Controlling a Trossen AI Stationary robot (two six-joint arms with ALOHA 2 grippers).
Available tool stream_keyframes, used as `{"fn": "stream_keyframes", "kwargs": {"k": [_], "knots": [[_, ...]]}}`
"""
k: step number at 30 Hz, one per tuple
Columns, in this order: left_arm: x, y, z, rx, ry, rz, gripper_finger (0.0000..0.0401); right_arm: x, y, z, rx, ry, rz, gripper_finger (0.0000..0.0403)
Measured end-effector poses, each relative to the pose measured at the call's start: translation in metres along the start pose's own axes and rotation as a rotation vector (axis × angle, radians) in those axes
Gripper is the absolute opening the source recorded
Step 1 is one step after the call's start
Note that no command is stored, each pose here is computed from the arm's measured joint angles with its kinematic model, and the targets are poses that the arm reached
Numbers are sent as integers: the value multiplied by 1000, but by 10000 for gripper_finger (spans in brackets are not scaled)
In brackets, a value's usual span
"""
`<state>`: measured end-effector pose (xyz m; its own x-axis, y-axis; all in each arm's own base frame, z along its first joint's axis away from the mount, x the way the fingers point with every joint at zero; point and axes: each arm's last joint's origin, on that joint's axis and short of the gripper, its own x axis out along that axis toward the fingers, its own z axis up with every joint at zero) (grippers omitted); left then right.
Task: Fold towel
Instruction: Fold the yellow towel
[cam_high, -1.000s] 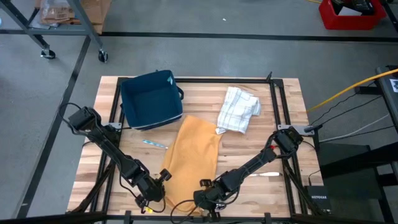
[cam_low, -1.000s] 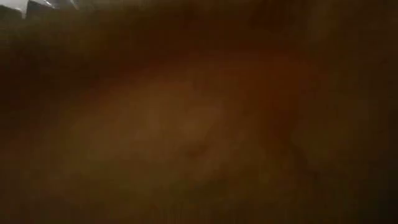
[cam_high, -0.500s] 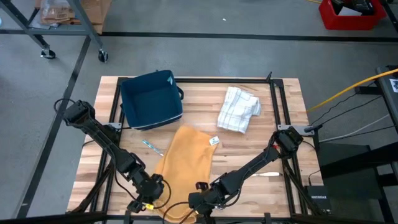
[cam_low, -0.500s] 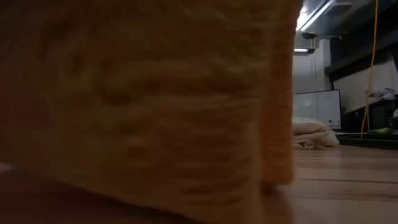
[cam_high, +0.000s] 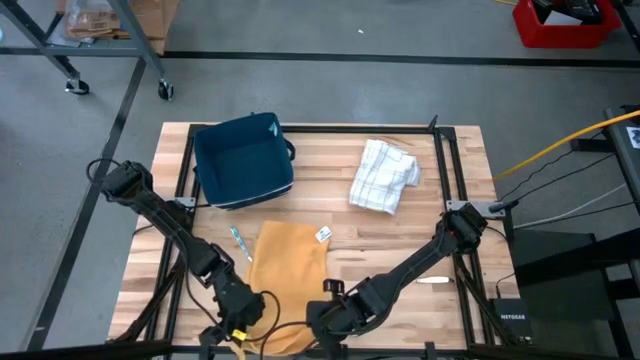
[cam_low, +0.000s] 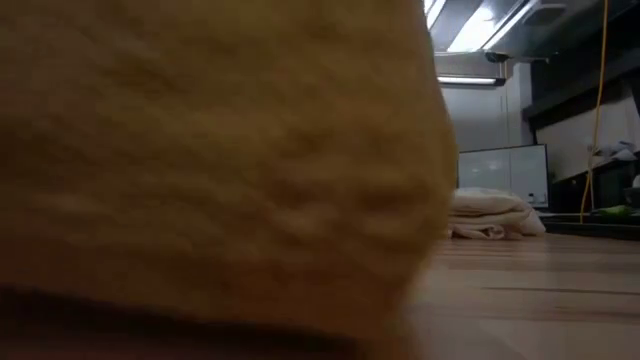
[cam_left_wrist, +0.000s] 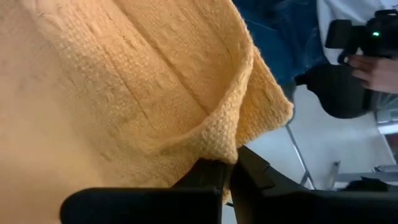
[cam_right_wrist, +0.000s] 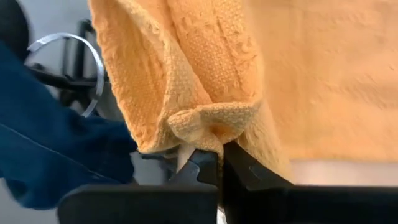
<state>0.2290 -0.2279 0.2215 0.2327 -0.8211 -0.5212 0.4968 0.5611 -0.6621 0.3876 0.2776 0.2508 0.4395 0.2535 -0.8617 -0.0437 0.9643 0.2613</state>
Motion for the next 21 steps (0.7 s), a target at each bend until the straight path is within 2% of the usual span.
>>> {"fn": "stream_keyframes", "kwargs": {"k": [4,10,17,21], "knots": [[-6,13,4,-42,-4,62,1,0,-11,0,16,43,-56,1],[-24,27,2,-83,22,213,0,1,-31,5,51,84,-120,0],[-58,32,-3,-84,19,465,0,0,-61,14,88,138,-188,0],[-69,41,-12,-113,67,636,0,0,-79,23,53,146,-208,0]]}}
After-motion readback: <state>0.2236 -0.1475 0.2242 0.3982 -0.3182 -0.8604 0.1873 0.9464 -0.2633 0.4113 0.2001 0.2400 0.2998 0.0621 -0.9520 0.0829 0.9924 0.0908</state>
